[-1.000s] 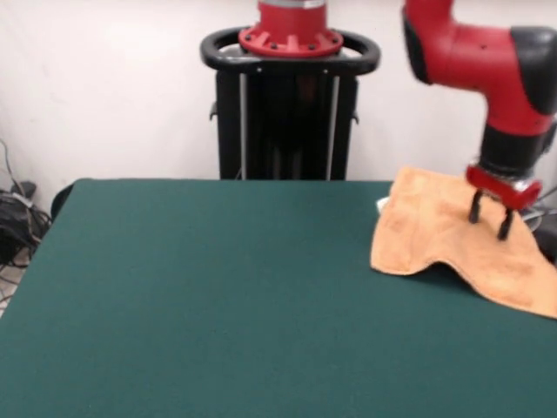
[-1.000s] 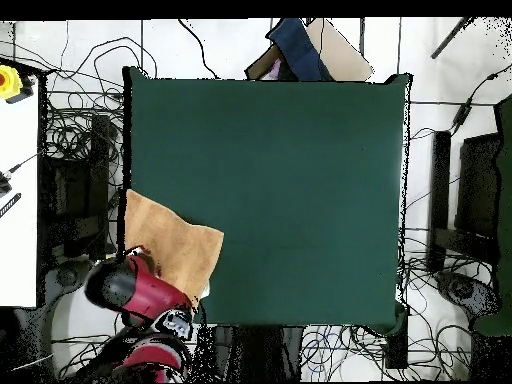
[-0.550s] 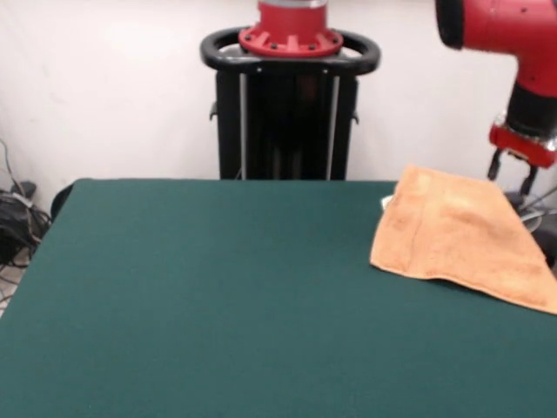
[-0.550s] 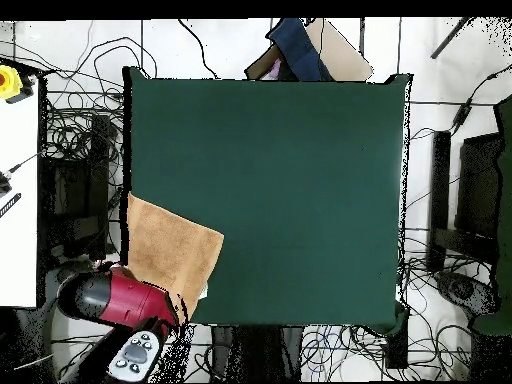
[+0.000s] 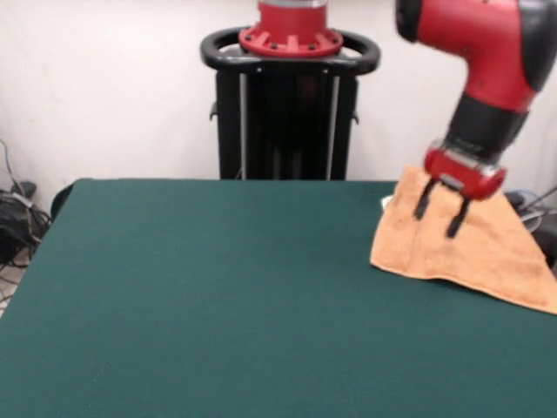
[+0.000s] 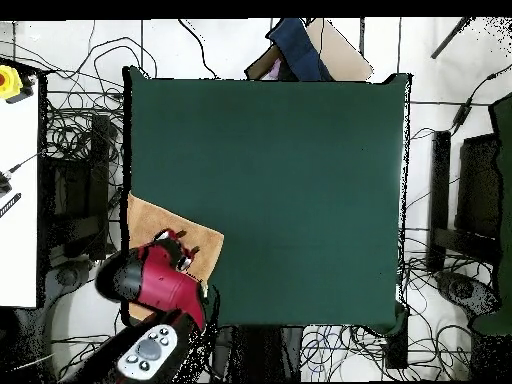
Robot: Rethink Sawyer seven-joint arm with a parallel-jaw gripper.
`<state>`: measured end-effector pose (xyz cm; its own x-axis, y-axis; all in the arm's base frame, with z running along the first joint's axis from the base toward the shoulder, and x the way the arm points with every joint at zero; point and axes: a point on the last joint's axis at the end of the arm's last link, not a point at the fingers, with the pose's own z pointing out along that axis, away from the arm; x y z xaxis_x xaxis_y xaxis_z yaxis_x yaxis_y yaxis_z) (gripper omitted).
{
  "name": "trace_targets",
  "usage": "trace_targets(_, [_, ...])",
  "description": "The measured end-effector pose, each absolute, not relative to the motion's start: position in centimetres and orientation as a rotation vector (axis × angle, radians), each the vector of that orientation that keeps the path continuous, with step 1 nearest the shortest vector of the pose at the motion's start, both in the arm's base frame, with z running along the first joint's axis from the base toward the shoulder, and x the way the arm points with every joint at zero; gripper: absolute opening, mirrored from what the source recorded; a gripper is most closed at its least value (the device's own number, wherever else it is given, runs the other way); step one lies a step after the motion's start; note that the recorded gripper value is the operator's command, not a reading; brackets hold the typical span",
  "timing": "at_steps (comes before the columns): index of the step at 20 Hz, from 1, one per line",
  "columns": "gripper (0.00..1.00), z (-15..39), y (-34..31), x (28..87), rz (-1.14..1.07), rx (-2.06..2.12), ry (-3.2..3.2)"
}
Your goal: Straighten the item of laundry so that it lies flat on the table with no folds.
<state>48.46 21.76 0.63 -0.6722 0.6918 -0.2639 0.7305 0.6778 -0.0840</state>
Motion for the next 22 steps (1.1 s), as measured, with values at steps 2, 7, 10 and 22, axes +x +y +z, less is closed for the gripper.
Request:
trace_targets(2, [1.0, -0.1, 20.5, 49.1, -0.286, 1.155, 2.651])
trace_targets(7, [1.0, -5.0, 12.6, 50.7, -0.367, 1.266, 2.637])
trace_targets(10, [1.0, -6.0, 10.3, 51.2, -0.318, 1.318, 2.674])
trace_targets(22, [1.0, -5.6, 8.5, 51.4, -0.122, 1.195, 2.827])
